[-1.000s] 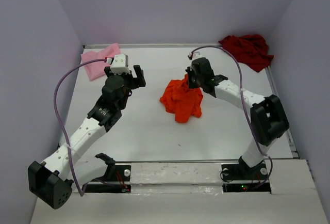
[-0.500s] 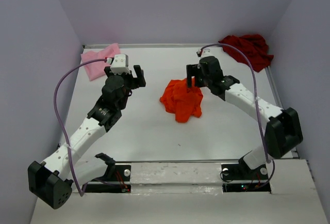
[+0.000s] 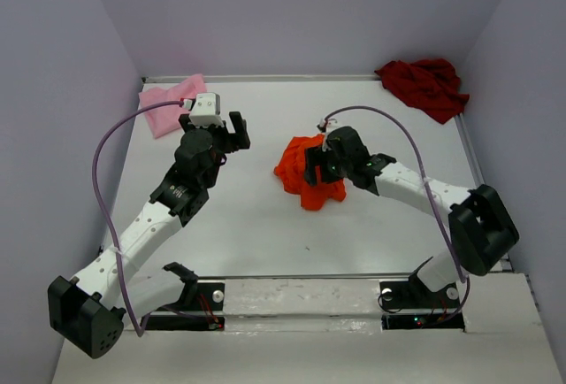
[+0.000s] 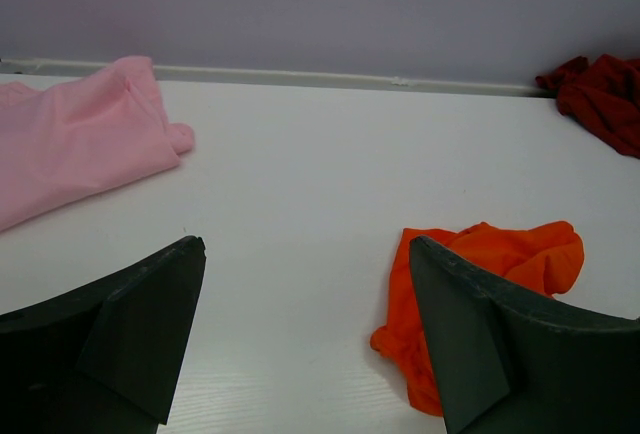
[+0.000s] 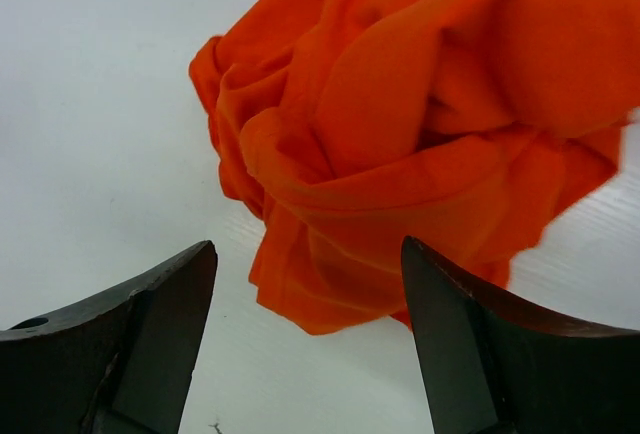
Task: Fold and stack the t-shirts
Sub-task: Flatten out the crumpled T-shirt at the center of the board.
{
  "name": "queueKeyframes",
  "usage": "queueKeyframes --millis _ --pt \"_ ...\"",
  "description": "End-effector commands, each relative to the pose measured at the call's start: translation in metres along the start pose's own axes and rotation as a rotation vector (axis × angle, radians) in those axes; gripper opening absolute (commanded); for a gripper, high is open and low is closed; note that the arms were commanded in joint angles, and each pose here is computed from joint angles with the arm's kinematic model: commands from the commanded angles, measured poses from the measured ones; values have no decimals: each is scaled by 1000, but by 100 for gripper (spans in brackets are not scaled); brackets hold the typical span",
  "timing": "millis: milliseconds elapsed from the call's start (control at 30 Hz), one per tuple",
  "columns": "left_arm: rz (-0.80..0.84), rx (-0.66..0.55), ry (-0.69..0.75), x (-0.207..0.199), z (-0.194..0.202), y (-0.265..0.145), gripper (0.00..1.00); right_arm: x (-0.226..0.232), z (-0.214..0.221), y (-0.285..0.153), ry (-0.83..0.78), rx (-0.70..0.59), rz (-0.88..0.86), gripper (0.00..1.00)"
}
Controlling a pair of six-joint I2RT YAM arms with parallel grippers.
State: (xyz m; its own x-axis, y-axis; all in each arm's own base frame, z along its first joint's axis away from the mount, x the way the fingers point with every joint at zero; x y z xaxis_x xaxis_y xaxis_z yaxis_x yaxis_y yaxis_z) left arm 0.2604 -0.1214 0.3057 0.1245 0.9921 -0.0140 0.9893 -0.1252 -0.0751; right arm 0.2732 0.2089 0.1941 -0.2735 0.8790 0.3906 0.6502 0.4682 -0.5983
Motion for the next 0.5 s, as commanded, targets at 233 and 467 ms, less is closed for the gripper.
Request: queueKeyframes --millis 233,467 --pt "5 -50 -17 -2 -15 0 93 54 0 49 -185 52 -133 80" --pt "7 -48 -17 -2 -14 0 93 62 -17 44 -194 33 -124 80"
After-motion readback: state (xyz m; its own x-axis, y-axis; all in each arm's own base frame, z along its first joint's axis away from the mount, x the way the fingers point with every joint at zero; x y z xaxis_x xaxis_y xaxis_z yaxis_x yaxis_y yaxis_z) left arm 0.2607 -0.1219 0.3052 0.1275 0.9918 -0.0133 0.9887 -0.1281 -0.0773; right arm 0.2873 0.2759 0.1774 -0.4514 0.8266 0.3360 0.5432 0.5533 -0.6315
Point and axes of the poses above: each gripper's point midway between its finger pads, its own y axis out along the fingers, its own x axis along the line the jaws close on, z = x × y, the point moved 8 cm from there along -y, back along the fingers, and after that the axes turned 9 degrees about y, right-handed, at the moved point
